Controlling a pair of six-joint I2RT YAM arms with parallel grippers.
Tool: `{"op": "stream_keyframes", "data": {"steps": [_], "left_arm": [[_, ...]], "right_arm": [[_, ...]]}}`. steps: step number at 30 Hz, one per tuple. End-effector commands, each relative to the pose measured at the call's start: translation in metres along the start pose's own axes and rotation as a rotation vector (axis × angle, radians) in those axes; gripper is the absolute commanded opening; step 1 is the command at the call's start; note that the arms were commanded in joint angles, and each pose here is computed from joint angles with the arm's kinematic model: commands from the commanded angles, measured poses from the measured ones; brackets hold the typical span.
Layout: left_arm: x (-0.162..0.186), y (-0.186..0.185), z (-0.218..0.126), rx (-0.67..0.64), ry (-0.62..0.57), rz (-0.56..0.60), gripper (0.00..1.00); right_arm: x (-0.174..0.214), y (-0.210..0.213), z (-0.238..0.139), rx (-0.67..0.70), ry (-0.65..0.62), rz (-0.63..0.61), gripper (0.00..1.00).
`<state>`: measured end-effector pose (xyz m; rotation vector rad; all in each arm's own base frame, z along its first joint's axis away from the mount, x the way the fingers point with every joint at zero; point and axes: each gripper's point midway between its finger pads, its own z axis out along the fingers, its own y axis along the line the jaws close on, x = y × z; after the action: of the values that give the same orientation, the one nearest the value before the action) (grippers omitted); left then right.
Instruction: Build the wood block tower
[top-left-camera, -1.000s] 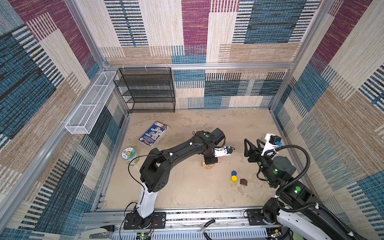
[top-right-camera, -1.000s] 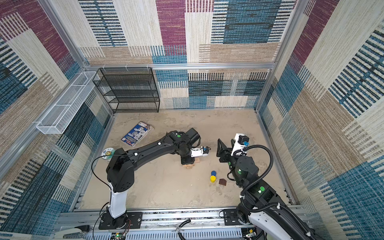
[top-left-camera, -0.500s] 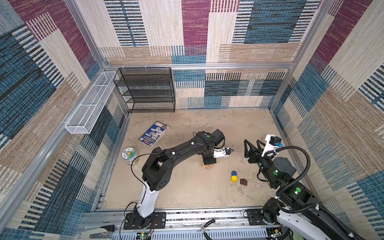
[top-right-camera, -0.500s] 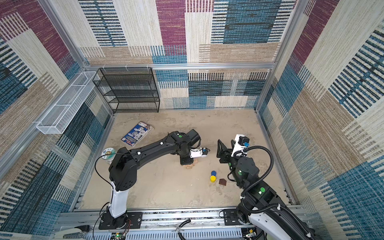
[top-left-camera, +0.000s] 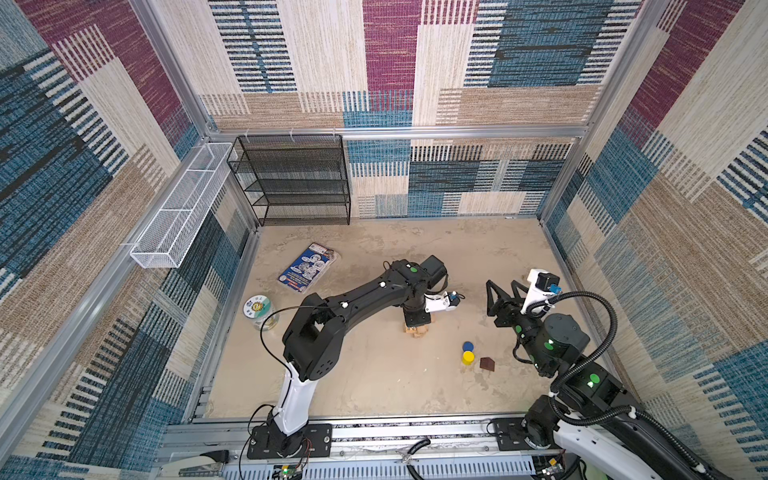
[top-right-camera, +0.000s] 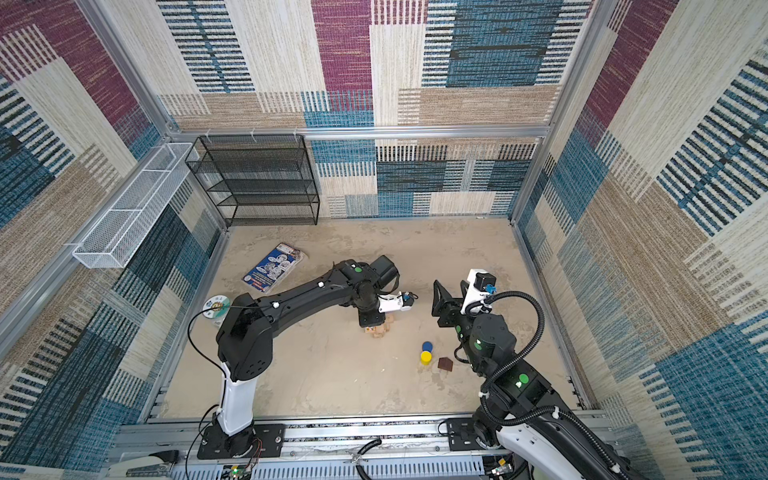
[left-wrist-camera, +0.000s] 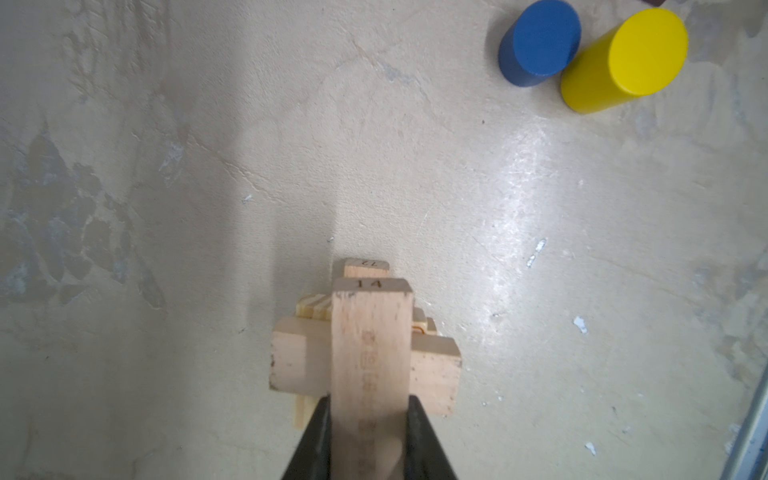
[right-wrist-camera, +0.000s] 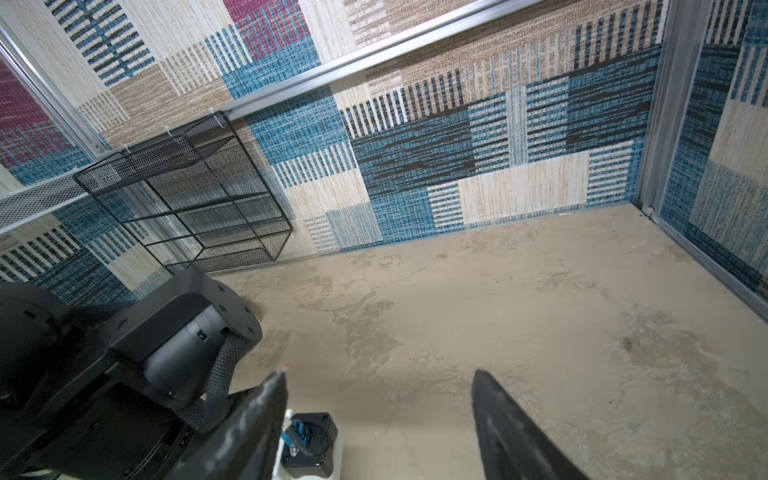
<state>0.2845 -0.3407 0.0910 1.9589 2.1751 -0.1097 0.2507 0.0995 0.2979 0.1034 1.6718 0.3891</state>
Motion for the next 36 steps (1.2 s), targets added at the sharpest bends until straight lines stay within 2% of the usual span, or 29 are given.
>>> {"op": "stream_keyframes", "data": {"steps": [1, 19, 26, 36], "left_arm": [[0.0016, 0.0010, 0.0005, 0.006, 0.005, 0.002, 0.00], [0.0016, -0.0001, 0.0054, 0.021, 0.007, 0.024, 0.02], [0.0035, 0.0004, 0.0067, 0.016, 0.015, 0.028, 0.15], [0.0017, 0.0033, 0.0034, 0.004, 0.009, 0.033, 0.19]], "right_arm": [[0.0004, 0.0021, -0.0001, -0.012, 0.000, 0.014, 0.72], [0.0040, 0.0009, 0.0029, 0.001, 0.011, -0.016, 0.74], [0.0059, 0.0024, 0.0039, -0.007, 0.018, -0.026, 0.76], [0.0079, 0.0060, 0.0067, -0.018, 0.031, -0.041, 0.76]]}}
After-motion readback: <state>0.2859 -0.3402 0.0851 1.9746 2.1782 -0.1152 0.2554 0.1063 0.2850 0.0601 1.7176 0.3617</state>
